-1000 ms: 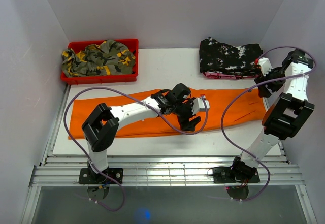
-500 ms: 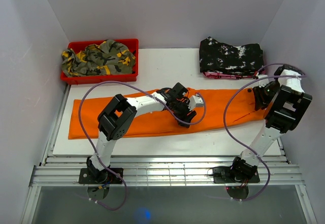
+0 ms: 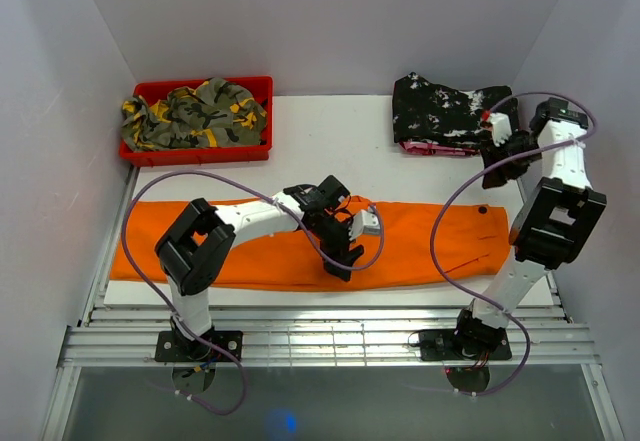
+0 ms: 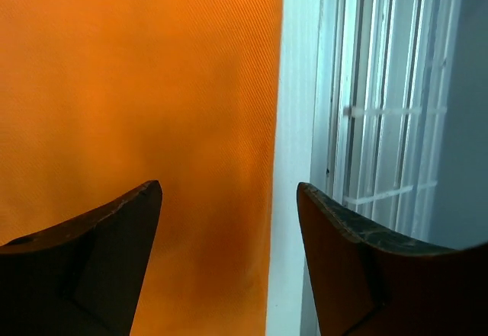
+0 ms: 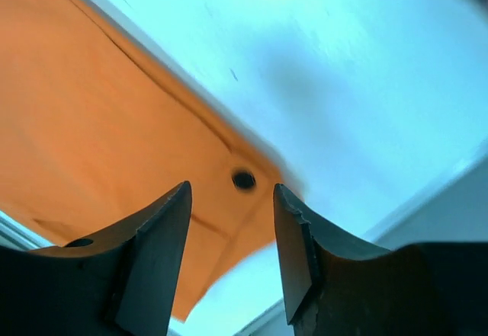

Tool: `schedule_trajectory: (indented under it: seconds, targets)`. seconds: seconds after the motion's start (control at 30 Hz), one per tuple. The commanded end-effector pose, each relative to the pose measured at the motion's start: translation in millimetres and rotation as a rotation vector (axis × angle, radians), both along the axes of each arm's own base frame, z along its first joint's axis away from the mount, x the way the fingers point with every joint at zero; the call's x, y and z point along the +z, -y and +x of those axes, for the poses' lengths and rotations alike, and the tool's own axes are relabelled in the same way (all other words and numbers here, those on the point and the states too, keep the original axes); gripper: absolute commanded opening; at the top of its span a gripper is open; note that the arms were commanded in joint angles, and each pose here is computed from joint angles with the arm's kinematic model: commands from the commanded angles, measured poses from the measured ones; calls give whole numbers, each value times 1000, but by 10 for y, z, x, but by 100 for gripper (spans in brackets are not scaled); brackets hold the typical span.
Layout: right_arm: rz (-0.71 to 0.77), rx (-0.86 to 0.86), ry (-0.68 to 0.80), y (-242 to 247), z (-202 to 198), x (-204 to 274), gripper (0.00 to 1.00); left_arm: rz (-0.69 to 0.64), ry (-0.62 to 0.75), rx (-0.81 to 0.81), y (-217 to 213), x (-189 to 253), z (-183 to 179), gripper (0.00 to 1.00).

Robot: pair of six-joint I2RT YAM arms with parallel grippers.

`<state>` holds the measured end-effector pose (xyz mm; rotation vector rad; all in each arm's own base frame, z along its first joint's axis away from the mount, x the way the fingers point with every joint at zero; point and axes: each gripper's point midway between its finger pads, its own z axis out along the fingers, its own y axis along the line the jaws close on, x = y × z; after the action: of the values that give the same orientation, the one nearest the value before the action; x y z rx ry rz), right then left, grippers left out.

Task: Fold and stack the trousers
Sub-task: Fold the trousers

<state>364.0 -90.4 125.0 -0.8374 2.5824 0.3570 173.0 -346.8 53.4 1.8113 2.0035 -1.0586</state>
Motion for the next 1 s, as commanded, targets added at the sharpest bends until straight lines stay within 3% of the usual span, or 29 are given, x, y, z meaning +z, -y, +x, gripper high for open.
schedule_trajectory:
  seconds: [0.0,0.07,0.13,0.23,0.33,0.5,0.63,0.73,0.77,0.97]
  targets:
    - [139,196,91,-797,193,298,54,-209,137,191,262,1044,661,84]
    - [159,267,98,-1120,326,288,58,-254,110,332,224,1304,1012,89]
    - [182,341,84,-1427,377,254,62,-277,115,496,11,1504,1599,96]
    - [225,427,70,-1720,504,151,67,-275,40,657,-351,1512,2164,98]
    - [247,546,61,-2190,566,-14,68,-269,-58,749,-661,1371,2490,98]
    - [294,645,8,-2646,475,-278,66,-256,-117,794,-712,1200,2651,97]
    - [305,756,-65,-2854,101,-459,61,-219,-212,831,-702,979,2615,89]
    - [280,809,-82,-2899,-111,-568,48,-196,-264,819,-715,816,2480,83]
    - [265,827,-61,-2897,-132,-543,39,-205,-281,798,-700,815,2431,81]
    - [234,895,-5,-2941,-240,-512,29,-246,-279,742,-647,813,2377,70]
